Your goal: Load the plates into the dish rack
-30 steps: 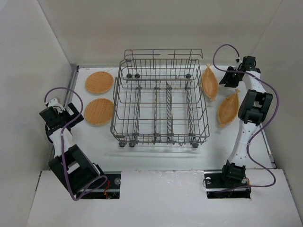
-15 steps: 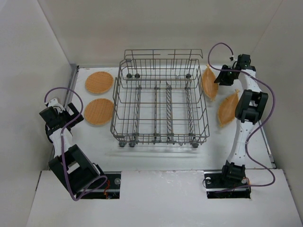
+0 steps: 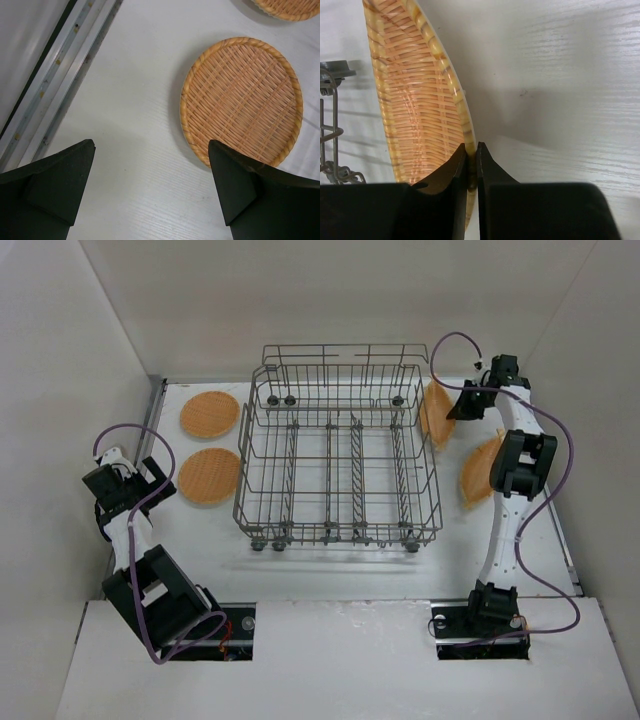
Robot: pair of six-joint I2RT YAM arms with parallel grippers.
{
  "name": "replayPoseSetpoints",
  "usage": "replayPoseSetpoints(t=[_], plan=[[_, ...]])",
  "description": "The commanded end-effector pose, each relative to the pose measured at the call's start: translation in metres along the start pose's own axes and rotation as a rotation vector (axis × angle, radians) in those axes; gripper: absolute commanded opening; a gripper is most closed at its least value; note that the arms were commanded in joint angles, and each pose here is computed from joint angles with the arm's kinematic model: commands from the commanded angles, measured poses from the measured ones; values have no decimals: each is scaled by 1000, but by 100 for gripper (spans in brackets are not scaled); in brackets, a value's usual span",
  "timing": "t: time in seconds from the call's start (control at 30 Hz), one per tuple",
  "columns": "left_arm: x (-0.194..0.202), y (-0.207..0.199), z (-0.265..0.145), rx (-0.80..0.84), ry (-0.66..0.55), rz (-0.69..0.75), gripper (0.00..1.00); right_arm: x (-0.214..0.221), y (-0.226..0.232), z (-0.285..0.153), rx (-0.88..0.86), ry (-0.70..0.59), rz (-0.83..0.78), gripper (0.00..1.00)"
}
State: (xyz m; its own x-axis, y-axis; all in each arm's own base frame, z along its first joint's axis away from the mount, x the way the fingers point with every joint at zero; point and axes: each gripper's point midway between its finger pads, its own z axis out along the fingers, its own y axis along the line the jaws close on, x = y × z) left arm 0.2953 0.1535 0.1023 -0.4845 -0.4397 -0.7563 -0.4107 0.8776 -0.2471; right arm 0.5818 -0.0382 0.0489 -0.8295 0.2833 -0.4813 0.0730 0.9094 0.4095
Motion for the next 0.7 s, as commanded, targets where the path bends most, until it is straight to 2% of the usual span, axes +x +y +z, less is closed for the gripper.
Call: replayPoseSetpoints(t=[0.0,0.17,0.33,0.67], plan=[[-20,-3,-2,9,-38,32,100,2,-8,-1,70,12,-33,0],[-20,-4,-2,10,-38,32,100,-13,4,-28,67,-49,-54,0],[-20,-4,-2,10,-39,33,100,-34,15,-79,64,-159,-48,0],[-19,-4,-2,11,-39,34,100,-26,33,-176,72,-329,-59,0]])
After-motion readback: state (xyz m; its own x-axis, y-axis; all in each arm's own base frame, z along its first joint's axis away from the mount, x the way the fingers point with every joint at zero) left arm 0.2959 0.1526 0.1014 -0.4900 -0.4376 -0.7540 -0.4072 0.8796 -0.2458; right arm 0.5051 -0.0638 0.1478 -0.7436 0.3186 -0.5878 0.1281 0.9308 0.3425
